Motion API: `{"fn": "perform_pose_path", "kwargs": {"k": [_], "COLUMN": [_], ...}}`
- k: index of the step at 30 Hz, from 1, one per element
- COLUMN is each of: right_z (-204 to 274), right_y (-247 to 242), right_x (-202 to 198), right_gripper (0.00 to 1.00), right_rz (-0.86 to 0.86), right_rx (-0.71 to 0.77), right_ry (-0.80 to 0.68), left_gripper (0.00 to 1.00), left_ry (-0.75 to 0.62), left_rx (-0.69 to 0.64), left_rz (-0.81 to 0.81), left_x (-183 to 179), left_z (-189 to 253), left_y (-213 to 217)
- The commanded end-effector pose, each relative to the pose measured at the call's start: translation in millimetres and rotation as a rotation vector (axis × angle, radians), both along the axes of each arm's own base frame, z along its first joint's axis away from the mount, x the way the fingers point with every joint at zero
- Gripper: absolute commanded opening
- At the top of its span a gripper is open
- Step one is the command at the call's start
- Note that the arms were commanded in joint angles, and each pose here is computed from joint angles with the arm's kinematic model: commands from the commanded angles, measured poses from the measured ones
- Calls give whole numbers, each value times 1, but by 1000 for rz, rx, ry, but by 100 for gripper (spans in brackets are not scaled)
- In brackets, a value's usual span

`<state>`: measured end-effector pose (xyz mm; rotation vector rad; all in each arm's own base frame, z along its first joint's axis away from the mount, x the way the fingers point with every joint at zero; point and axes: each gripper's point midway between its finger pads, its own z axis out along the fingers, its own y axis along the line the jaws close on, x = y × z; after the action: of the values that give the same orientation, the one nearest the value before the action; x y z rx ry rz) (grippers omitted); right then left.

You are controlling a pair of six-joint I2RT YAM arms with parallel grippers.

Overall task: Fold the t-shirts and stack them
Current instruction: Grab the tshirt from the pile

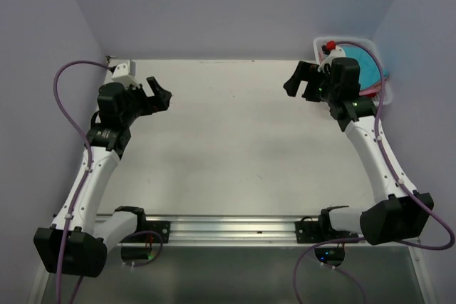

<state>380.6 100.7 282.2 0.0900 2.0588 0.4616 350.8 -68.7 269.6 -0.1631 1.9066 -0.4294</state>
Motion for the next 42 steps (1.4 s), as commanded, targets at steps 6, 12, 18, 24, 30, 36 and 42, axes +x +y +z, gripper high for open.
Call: {"fn": "perform_pose_path", "kwargs": {"k": [6, 12, 18, 24, 30, 36, 42], "right_z": [1, -25, -38, -46, -67, -82, -104], "right_y": [-3, -54, -111, -147, -195, -226, -234], "right_x": [15, 55, 118, 170, 190, 198, 205], "right_gripper": [99, 99, 99, 99, 99, 99, 99], "right_rz": [-24, -287, -525, -611, -706, -748, -705], "right_rx": [-22, -215, -357, -385, -304, -349, -240], "right_ry": [-25, 76, 142, 202, 227, 238, 271], "left_gripper": [100, 100, 100, 100, 100, 100, 100], "left_ry": [-69, -95, -55, -13, -24, -19, -2], "left_rx": [-44, -75, -24, -6, -15, -9, -10], "left_rz": [-4, -56, -102, -130, -148, -145, -143], "left_x": [-2, -5, -10, -24, -35, -41, -38], "left_z": [22, 24, 15, -5, -7, -15, -25], "left_y": [-3, -13, -16, -17, -20, -18, -18]}}
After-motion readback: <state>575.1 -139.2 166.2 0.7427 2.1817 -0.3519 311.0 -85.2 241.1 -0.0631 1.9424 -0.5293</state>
